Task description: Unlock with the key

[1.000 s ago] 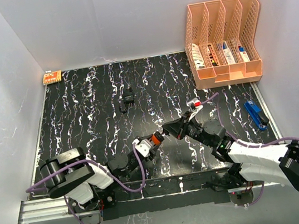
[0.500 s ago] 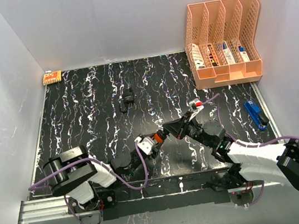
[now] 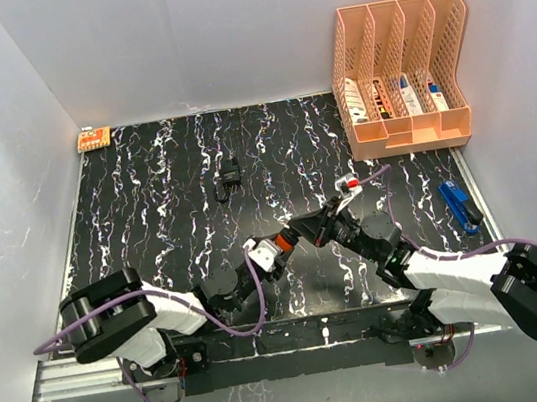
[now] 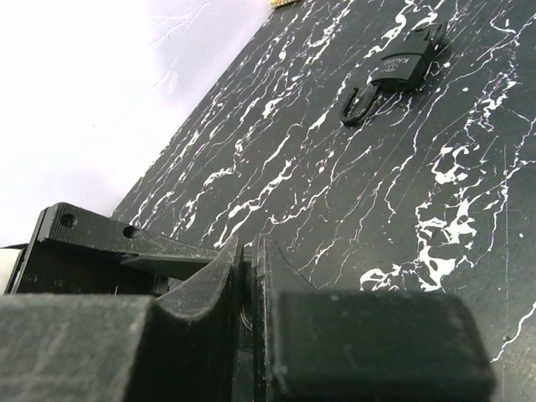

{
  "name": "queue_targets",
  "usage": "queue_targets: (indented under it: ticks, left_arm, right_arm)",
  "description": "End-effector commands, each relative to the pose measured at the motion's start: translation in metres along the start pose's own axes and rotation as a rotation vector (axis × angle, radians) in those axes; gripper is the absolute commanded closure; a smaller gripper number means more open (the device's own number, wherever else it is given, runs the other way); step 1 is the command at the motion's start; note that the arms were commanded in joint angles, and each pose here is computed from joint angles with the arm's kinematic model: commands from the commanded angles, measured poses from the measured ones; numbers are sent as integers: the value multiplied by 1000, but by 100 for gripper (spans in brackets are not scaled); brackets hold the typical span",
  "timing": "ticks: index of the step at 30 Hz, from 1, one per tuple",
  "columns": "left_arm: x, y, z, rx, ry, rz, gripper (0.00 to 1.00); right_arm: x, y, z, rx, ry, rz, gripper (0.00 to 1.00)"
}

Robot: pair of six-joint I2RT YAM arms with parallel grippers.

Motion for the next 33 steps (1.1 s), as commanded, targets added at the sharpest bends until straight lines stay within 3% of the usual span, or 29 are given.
queue_targets:
  ticks: [1,7,14,22,33]
  left_arm:
    - [-102,-16,-7,7,105,-313,100]
    - [-122,-7,1,-36,117,-377,100]
    - [-119,-8,-3,-9,103,-359,100]
    - [-100,-24,-12,11,113,-223,100]
    - [-100,-38,-25,63,153,-182,100]
  right_arm:
    - [26,3,18,-101,-39,144,100]
    - [34,8,16,-83,-53,175,100]
    - [33,9,16,-73,-46,195,100]
    - [40,9,17,-73,-40,261,100]
    - [22,0,25,-79,-32,268,100]
Point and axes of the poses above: each gripper's point midway between its finger pads, its own y axis back along the fingers, its own z axis along the line the jaws close on, x = y × z, the point moved 3 cm from there along y, back along the fingers, and after that the axes turned 11 degrees about y, right-handed, at the moved point
